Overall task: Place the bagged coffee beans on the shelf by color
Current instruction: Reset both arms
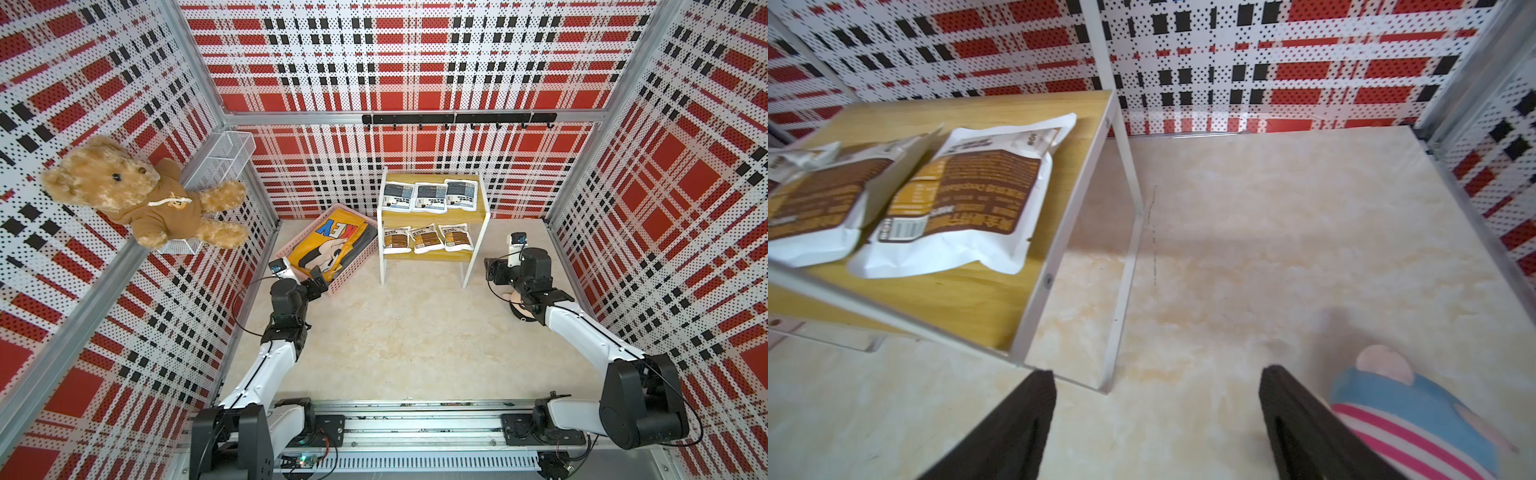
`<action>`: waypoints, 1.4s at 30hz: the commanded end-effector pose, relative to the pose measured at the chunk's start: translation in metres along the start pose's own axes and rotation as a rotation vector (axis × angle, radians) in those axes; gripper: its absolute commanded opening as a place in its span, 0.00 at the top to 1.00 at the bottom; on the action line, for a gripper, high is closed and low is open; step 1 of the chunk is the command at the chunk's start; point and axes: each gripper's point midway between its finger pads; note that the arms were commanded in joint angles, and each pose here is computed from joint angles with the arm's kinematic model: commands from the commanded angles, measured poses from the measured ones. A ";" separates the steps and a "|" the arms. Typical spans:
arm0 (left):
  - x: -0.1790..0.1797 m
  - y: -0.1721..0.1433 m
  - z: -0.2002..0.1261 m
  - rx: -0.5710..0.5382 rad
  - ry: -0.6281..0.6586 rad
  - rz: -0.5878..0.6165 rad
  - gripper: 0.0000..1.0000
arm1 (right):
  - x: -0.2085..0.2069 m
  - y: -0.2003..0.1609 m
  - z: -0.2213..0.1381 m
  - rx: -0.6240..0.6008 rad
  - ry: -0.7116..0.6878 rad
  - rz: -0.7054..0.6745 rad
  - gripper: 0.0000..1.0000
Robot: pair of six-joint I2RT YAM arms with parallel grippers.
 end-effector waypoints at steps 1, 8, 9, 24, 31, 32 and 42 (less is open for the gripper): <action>0.001 0.022 0.000 -0.058 0.000 0.006 0.01 | 0.006 -0.023 -0.007 0.032 0.081 0.147 0.15; 0.002 0.013 0.005 -0.031 0.009 0.005 0.01 | -0.030 -0.095 0.003 0.177 0.028 0.247 0.14; 0.004 0.012 0.006 -0.028 0.018 0.006 0.01 | -0.035 -0.102 0.007 0.209 0.023 0.265 0.15; -0.008 -0.013 0.032 -0.021 -0.049 0.055 0.01 | -0.100 -0.040 0.016 0.007 -0.251 -0.048 0.13; -0.019 -0.013 0.035 -0.078 -0.111 0.102 0.01 | -0.098 -0.031 0.017 -0.184 -0.190 -0.116 0.13; -0.021 -0.011 0.035 -0.096 -0.120 0.111 0.01 | -0.097 -0.029 0.016 -0.201 -0.184 -0.120 0.13; -0.027 0.001 0.020 -0.231 -0.156 0.148 0.01 | -0.090 -0.040 -0.004 -0.344 -0.093 -0.158 0.12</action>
Point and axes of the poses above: each gripper's point midway between its finger pads, its own z axis out along the fingers, its own x axis along the line the jaws close on, y = z × x, and after that the axes turned 15 degrees about z, right-handed
